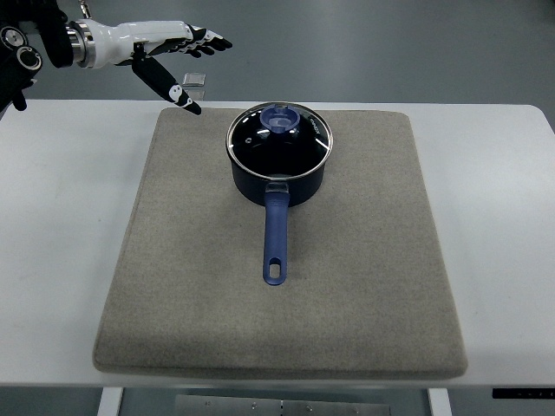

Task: Open pot lid and place left with left hand
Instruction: 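Move the left hand over the pot toward the blue lid knob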

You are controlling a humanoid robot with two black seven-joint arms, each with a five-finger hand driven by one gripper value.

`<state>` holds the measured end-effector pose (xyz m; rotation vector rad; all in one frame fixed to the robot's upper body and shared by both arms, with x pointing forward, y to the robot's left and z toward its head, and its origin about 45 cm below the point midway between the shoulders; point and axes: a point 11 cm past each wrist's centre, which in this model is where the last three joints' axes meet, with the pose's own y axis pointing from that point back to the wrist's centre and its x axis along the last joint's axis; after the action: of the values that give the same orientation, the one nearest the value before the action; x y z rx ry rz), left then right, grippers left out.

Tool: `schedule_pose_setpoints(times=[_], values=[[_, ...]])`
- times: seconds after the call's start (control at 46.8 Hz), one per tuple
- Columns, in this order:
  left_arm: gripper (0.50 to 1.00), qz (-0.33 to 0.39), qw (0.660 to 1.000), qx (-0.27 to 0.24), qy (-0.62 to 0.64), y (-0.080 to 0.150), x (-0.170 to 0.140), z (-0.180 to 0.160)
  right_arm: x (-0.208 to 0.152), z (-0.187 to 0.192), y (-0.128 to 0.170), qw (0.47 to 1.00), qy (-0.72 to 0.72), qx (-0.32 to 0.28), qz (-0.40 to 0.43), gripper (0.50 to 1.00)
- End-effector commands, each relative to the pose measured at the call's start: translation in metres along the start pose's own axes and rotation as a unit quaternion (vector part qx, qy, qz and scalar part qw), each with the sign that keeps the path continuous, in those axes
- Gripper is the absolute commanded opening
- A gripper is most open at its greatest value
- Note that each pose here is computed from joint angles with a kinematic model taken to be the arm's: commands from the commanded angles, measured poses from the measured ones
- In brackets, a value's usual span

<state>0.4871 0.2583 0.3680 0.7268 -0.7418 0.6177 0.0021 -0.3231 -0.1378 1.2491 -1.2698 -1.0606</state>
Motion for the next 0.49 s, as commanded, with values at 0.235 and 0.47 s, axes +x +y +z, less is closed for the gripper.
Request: schedule_pose_setpoints(times=[0.235,0.47], values=[[0.969,-0.030,0.988,-0.002,-0.149,-0.017,-0.008,0.045,0.000,-0.001,0.000,1.000,0.000,0.001,0.000,0.917],[0.971,-0.066,0.979,-0.011,-0.195,-0.041,-0.023,0.073,0.000,-0.001,0.000,1.000,0.001,0.001,0.000,0.917]])
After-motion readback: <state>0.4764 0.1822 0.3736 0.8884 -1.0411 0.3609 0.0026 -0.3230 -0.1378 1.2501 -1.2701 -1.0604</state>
